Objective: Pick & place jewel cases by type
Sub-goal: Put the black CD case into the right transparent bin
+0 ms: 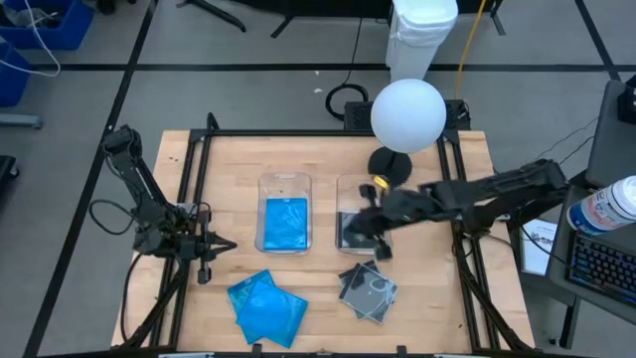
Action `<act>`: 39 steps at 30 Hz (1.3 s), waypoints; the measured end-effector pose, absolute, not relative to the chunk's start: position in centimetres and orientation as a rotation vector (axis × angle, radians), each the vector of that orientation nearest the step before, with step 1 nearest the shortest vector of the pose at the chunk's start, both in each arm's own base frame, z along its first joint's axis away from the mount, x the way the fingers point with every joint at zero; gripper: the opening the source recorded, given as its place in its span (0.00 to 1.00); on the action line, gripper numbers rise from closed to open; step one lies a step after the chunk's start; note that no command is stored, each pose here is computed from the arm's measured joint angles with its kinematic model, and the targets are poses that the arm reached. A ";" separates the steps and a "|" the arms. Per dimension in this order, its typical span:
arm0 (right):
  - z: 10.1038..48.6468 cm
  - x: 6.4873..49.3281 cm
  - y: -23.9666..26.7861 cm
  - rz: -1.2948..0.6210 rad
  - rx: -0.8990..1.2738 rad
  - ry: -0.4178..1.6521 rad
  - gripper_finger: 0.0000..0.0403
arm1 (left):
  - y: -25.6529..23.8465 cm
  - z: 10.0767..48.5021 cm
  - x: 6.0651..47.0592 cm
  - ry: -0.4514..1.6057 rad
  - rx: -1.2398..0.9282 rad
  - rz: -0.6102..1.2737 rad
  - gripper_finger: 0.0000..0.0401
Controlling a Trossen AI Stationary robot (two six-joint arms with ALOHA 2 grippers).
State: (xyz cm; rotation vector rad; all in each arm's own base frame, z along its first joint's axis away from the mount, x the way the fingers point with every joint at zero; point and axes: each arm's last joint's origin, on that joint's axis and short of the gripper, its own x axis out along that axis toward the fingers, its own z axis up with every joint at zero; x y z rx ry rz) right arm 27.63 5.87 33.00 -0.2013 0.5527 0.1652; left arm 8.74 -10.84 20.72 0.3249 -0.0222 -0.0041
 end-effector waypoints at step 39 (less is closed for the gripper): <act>19.1 18.3 0.9 -0.061 -0.022 -0.004 0.00 | -3.4 21.3 9.8 -0.045 0.120 -0.207 0.00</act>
